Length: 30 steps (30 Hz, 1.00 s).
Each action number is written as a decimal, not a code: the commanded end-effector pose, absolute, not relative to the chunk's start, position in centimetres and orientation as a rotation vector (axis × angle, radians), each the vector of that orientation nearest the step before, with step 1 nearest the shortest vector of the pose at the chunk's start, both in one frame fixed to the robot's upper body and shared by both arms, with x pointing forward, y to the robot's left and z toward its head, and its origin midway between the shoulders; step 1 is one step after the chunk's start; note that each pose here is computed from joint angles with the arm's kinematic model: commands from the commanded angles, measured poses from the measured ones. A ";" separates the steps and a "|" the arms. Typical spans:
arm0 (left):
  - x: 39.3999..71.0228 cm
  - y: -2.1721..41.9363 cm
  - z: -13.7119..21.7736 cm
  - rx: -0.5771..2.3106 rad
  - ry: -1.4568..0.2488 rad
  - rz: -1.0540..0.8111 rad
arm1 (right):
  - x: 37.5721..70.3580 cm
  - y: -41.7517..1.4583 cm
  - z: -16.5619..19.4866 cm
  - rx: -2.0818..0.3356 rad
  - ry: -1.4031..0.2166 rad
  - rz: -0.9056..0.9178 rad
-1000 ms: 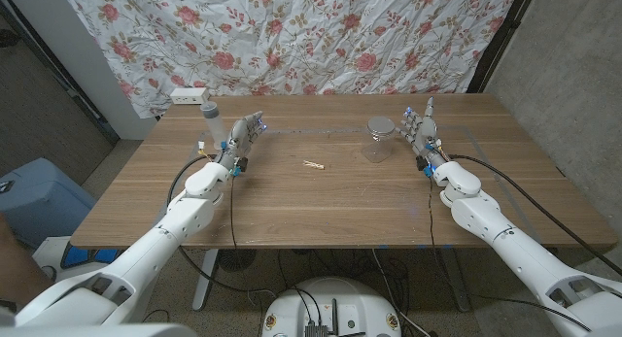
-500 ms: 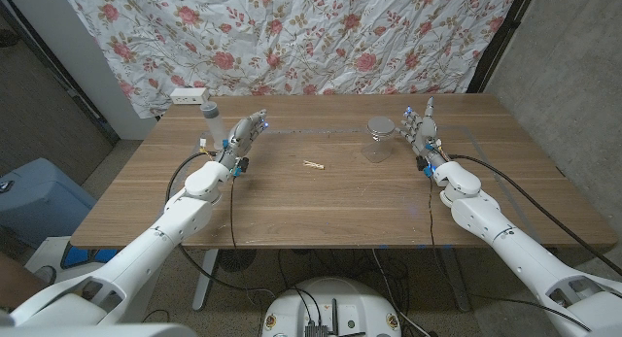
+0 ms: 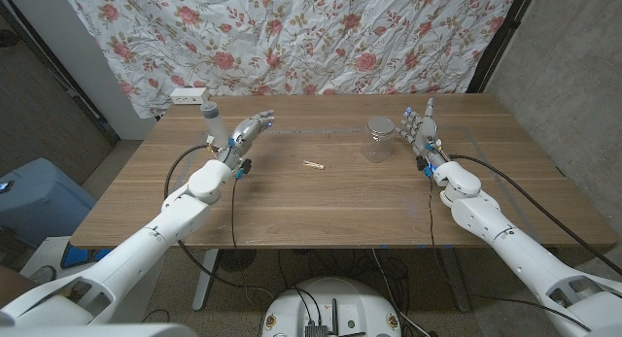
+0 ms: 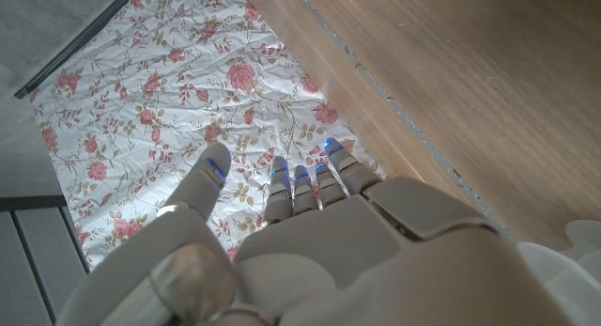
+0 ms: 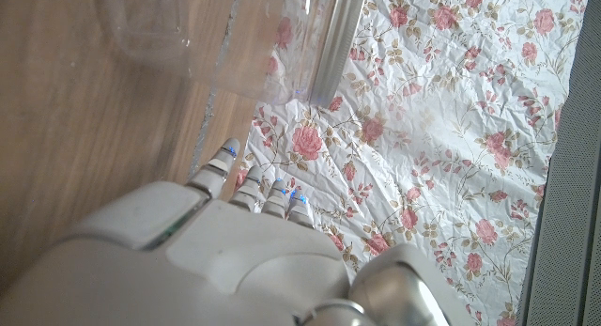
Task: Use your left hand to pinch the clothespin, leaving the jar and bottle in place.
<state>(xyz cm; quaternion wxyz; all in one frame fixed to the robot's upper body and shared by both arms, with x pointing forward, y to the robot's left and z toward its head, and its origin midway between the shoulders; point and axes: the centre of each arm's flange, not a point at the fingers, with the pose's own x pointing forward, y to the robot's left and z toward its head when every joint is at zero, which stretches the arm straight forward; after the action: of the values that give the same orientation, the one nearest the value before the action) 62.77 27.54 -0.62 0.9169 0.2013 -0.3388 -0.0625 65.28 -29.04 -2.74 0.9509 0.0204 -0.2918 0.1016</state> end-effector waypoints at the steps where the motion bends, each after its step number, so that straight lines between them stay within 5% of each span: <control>1: 62.3 26.8 0.4 0.645 -0.764 -0.083 | 65.3 -29.0 -2.7 0.042 -0.593 0.207; 30: 60.0 23.1 2.7 1.219 -0.836 -0.060 | 65.3 -29.0 -2.7 0.042 -0.593 0.207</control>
<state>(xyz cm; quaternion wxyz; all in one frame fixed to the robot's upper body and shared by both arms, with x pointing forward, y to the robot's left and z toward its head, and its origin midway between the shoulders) 61.00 24.39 1.93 0.7982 0.4650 -0.3809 -0.0393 65.28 -29.05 -2.74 0.9508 0.0205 -0.2920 0.1015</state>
